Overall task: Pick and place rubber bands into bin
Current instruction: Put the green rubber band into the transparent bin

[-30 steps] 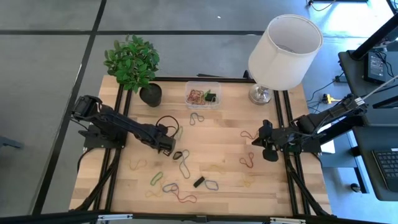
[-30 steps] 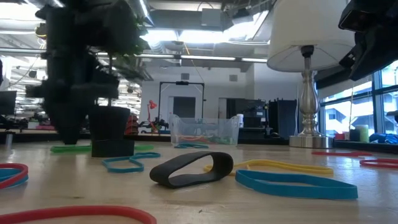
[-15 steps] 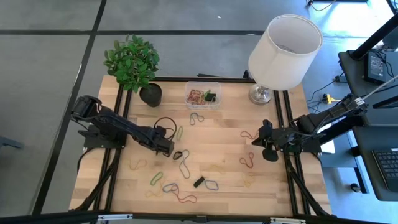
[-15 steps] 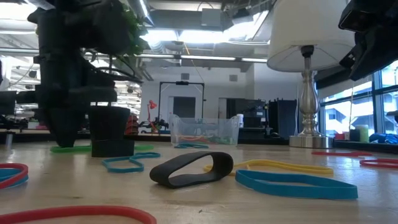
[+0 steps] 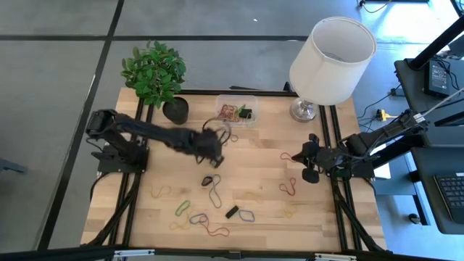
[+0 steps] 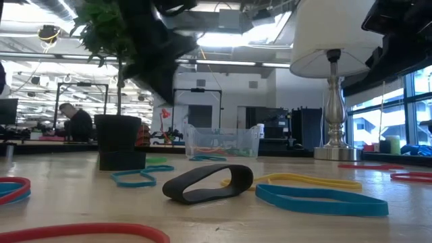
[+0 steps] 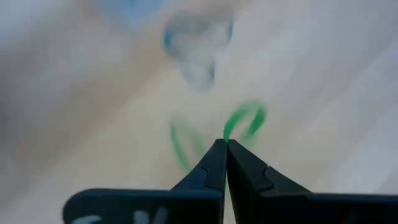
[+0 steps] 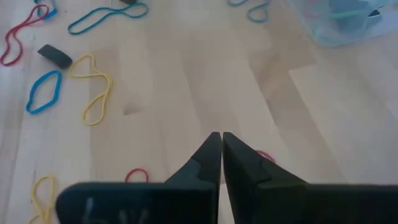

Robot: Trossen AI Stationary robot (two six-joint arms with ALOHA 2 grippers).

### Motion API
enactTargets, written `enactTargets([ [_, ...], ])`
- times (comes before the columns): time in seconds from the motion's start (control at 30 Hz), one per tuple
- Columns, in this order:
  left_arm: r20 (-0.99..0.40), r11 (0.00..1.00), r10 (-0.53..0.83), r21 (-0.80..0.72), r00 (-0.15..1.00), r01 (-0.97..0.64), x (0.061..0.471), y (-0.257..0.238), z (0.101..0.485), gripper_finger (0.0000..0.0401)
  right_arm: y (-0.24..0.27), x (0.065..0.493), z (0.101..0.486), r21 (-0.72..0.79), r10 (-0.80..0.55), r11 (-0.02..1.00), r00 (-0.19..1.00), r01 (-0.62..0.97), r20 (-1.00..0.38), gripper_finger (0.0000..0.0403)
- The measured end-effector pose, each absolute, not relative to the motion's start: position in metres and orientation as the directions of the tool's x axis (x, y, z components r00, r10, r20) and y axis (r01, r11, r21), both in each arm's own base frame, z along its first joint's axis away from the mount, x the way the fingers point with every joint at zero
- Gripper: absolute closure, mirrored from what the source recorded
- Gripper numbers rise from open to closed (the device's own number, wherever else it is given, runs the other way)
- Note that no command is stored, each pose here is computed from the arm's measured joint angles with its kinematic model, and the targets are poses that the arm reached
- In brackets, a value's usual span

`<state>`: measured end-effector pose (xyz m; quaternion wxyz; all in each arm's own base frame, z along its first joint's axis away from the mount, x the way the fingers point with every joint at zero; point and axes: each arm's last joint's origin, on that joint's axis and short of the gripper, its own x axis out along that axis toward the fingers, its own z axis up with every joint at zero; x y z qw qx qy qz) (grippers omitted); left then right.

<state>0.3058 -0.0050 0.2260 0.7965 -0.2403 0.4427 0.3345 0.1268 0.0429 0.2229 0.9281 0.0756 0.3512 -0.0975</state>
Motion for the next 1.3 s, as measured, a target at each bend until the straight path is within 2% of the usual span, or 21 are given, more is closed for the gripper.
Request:
enactTargets([
  [0.1, -0.832, 0.709, 0.362, -0.048, 0.421, -0.704, 0.316, 0.025, 0.252, 0.0399, 0.043, 0.127, 0.223, 0.07, -0.132, 0.969, 0.735, 0.237, -0.665, 0.0382],
  [0.2, -0.789, 0.739, 0.418, 0.007, 0.45, -0.674, 0.325, 0.057, 0.277, 0.0399, 0.04, 0.128, 0.224, 0.053, -0.194, 0.954, 0.743, 0.295, -0.641, 0.0382],
  [0.43, -0.762, 0.802, 0.491, 0.205, 0.423, -0.561, 0.359, 0.123, 0.294, 0.0399, 0.032, 0.132, 0.227, 0.081, -0.306, 0.899, 0.749, 0.431, -0.588, 0.0382],
  [0.63, -0.831, 0.847, 0.48, 0.354, 0.283, -0.395, 0.392, 0.166, 0.262, 0.0399, 0.025, 0.135, 0.229, 0.119, -0.347, 0.861, 0.743, 0.494, -0.572, 0.0382],
  [0.83, -0.889, 0.86, 0.45, 0.406, 0.086, -0.309, 0.404, 0.198, 0.209, 0.0399, 0.02, 0.136, 0.229, 0.125, -0.378, 0.839, 0.732, 0.53, -0.567, 0.0382],
  [0.97, -0.904, 0.868, 0.427, 0.41, 0.001, -0.278, 0.404, 0.207, 0.182, 0.0399, 0.017, 0.137, 0.23, 0.131, -0.394, 0.826, 0.727, 0.549, -0.563, 0.0382],
  [1.1, -0.908, 0.879, 0.418, 0.409, -0.017, -0.244, 0.405, 0.206, 0.175, 0.0385, 0.014, 0.138, 0.23, 0.135, -0.407, 0.815, 0.722, 0.564, -0.56, 0.0382],
  [1.3, -0.907, 0.881, 0.422, 0.41, 0.001, -0.238, 0.409, 0.196, 0.179, 0.0329, 0.012, 0.138, 0.23, 0.134, -0.417, 0.808, 0.718, 0.574, -0.558, 0.0382],
])
